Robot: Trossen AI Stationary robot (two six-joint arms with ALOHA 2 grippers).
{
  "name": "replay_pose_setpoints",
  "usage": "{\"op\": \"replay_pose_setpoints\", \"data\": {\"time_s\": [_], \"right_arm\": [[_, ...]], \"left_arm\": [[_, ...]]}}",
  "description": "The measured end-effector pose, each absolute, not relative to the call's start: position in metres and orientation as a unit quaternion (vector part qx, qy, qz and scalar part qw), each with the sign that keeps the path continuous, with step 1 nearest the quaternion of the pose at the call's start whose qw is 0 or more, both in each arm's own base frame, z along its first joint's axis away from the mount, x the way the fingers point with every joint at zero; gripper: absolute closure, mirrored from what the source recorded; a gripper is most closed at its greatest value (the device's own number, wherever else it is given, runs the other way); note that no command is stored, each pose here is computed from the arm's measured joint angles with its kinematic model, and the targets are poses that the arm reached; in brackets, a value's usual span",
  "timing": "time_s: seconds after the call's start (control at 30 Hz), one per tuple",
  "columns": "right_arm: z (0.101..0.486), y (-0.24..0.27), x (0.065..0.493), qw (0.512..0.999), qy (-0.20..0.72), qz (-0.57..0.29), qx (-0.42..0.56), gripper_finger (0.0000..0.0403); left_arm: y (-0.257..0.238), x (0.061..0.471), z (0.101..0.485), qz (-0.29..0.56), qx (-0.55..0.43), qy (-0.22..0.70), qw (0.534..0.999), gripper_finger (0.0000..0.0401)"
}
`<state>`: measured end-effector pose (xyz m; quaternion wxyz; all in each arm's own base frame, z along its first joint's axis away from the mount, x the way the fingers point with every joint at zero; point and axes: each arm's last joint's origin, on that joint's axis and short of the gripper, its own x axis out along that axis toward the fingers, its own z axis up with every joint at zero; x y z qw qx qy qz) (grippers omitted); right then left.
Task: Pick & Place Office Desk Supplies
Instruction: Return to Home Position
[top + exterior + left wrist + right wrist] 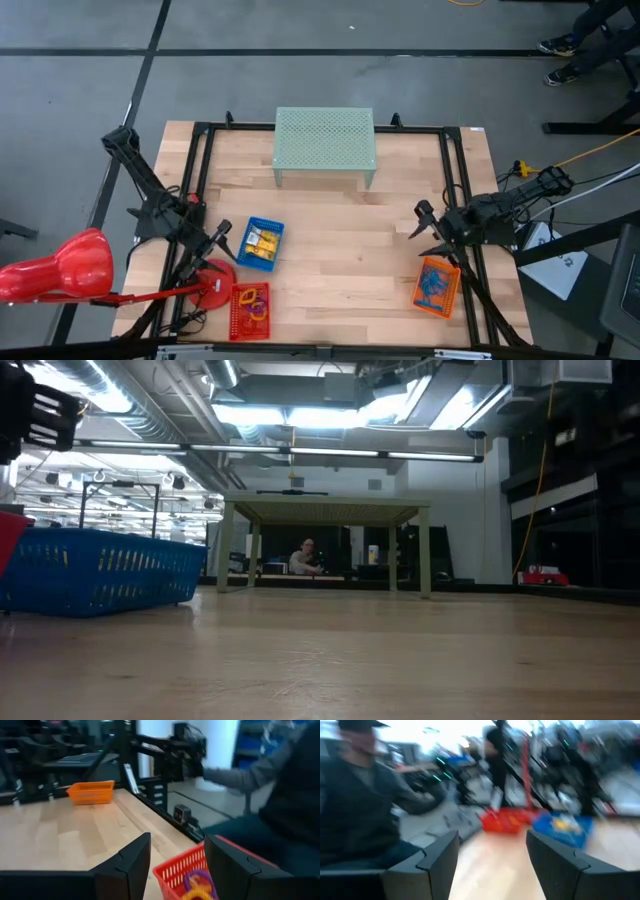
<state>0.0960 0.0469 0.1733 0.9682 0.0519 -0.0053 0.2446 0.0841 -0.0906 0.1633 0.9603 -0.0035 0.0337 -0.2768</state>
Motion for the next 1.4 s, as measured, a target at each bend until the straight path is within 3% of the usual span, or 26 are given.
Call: {"op": "replay_pose_setpoints", "data": {"time_s": [0.13,0.23,0.4,0.53,0.63,0.8,1.4], "right_arm": [[0.187,0.050,0.092,0.941,-0.085,0.327,0.020,0.0167],[0.184,0.053,0.090,0.926,-0.080,0.370,-0.011,0.0167],[0.178,0.052,0.092,0.935,-0.048,0.352,-0.011,0.0167],[0.179,0.051,0.093,0.943,-0.054,0.327,-0.009,0.0167],[0.180,0.051,0.093,0.943,-0.058,0.326,-0.009,0.0167],[0.180,0.051,0.093,0.943,-0.057,0.327,-0.008,0.0167],[0.174,0.052,0.093,0.938,-0.030,0.344,-0.015,0.0167]], "left_arm": [[-0.089,0.084,0.159,-0.295,0.049,0.039,0.953,0.0221],[-0.087,0.084,0.152,-0.301,0.074,0.067,0.948,0.0221],[-0.084,0.085,0.144,-0.315,0.105,0.104,0.937,0.0221],[-0.077,0.088,0.138,-0.242,0.140,0.126,0.952,0.0221],[-0.072,0.091,0.139,-0.166,0.136,0.126,0.969,0.0221],[-0.068,0.094,0.139,-0.120,0.080,0.135,0.980,0.0221],[-0.072,0.097,0.165,-0.142,0.042,0.107,0.983,0.0221]]}}
